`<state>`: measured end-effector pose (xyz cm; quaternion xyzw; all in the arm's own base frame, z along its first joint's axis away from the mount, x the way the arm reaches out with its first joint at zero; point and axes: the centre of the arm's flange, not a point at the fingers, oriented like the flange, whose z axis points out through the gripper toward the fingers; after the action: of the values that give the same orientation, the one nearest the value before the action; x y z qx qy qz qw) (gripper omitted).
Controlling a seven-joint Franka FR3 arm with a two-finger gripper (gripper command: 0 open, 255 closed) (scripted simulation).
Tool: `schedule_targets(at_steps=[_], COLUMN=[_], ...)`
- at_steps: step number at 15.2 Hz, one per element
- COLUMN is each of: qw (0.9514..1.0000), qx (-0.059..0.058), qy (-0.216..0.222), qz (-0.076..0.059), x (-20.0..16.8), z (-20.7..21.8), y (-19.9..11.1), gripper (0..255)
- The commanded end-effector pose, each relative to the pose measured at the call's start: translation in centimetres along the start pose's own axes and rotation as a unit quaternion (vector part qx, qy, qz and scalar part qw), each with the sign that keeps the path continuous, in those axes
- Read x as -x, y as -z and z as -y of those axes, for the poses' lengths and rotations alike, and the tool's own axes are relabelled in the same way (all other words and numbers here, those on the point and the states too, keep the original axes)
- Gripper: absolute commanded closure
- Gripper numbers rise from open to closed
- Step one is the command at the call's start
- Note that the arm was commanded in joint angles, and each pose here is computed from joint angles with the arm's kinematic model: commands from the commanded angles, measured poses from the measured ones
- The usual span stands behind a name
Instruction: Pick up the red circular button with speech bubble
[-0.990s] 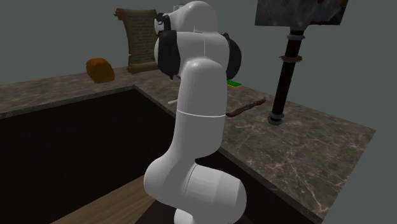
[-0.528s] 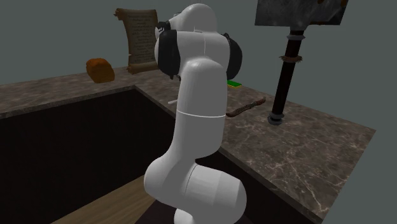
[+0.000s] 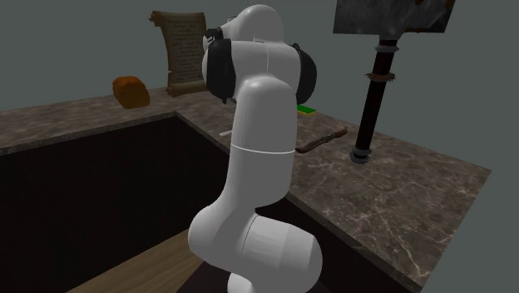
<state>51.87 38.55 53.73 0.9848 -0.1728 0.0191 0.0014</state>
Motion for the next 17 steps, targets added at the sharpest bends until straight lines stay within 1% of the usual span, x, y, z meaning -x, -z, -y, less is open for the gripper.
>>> schedule_targets(at_steps=[1, 2, 17], qw=[1.0000, 1.0000, 1.0000], qx=[0.000, 0.000, 0.000], qy=[0.000, 0.000, 0.000], qz=[0.000, 0.000, 0.000], x=[0.0, 0.0, -0.3], z=[0.0, 0.0, 0.1], y=[0.0, 0.0, 7.9], gripper=[255, 255, 255])
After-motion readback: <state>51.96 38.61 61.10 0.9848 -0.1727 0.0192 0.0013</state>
